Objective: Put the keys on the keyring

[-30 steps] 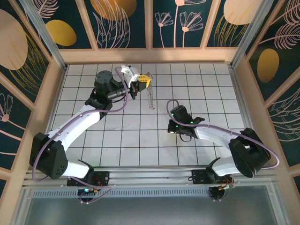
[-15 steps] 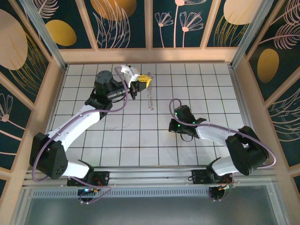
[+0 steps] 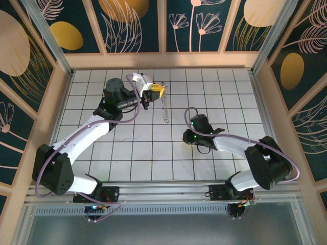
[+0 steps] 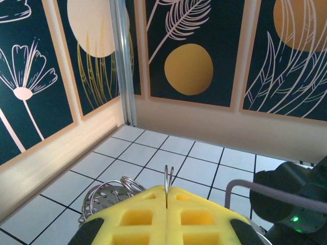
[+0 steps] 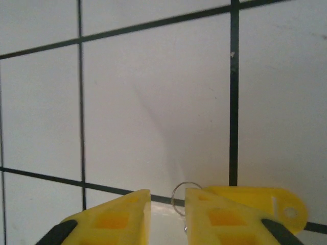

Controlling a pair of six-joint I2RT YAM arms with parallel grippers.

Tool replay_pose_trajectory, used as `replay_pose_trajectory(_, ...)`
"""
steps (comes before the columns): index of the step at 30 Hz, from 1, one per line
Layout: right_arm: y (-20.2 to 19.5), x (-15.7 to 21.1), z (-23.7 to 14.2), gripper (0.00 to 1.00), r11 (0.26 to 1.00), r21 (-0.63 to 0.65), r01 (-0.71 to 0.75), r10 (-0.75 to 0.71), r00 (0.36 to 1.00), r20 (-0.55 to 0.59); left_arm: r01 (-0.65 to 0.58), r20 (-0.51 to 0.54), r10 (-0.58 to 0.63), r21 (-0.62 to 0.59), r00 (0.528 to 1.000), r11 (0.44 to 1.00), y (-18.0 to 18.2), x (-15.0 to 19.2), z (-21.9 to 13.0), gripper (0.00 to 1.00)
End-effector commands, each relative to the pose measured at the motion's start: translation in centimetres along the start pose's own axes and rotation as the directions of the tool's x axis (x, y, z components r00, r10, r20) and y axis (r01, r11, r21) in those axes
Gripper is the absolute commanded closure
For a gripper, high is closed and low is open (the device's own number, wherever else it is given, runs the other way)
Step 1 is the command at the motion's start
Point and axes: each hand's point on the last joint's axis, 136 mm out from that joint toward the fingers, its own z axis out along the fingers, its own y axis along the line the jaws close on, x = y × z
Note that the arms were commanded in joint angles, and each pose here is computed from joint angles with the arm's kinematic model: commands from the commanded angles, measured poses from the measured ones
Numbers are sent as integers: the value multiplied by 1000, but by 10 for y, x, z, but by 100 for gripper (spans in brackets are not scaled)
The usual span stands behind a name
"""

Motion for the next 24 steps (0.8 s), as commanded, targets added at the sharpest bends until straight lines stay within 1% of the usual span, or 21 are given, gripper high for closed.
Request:
replay_pose_trajectory(1, -1, -5, -14, 73, 1000, 19, 13, -13, 1000, 27, -45, 68, 43, 28, 997, 999, -9, -19, -2, 100)
replay_pose_trajectory(4, -8, -1, -19, 66, 998, 61, 21, -23, 999, 30, -47, 70, 46, 25, 997, 999, -9, -20, -2, 100)
replay_pose_trajectory(8, -14, 7, -18, 61, 991, 119, 61, -63, 998, 12, -50, 69, 48, 23, 996, 999, -9, -19, -4, 100)
replay_pose_trajectory(10, -14, 8, -16, 61, 984, 153, 91, -93, 996, 10, -52, 69, 50, 22, 996, 998, -9, -20, -4, 100)
replay_pose_trajectory(14, -13, 6, -12, 61, 964, 220, 150, -154, 988, 0, -52, 70, 51, 18, 996, 998, -9, -20, -4, 100)
replay_pose_trajectory(18, -9, 3, -9, 61, 947, 255, 195, -200, 980, -5, -53, 71, 52, 20, 996, 998, -9, -21, -4, 100)
replay_pose_trajectory(24, -5, 1, -1, 66, 928, 282, 245, -248, 968, -25, -51, 72, 50, 20, 996, 998, -10, -21, -4, 100)
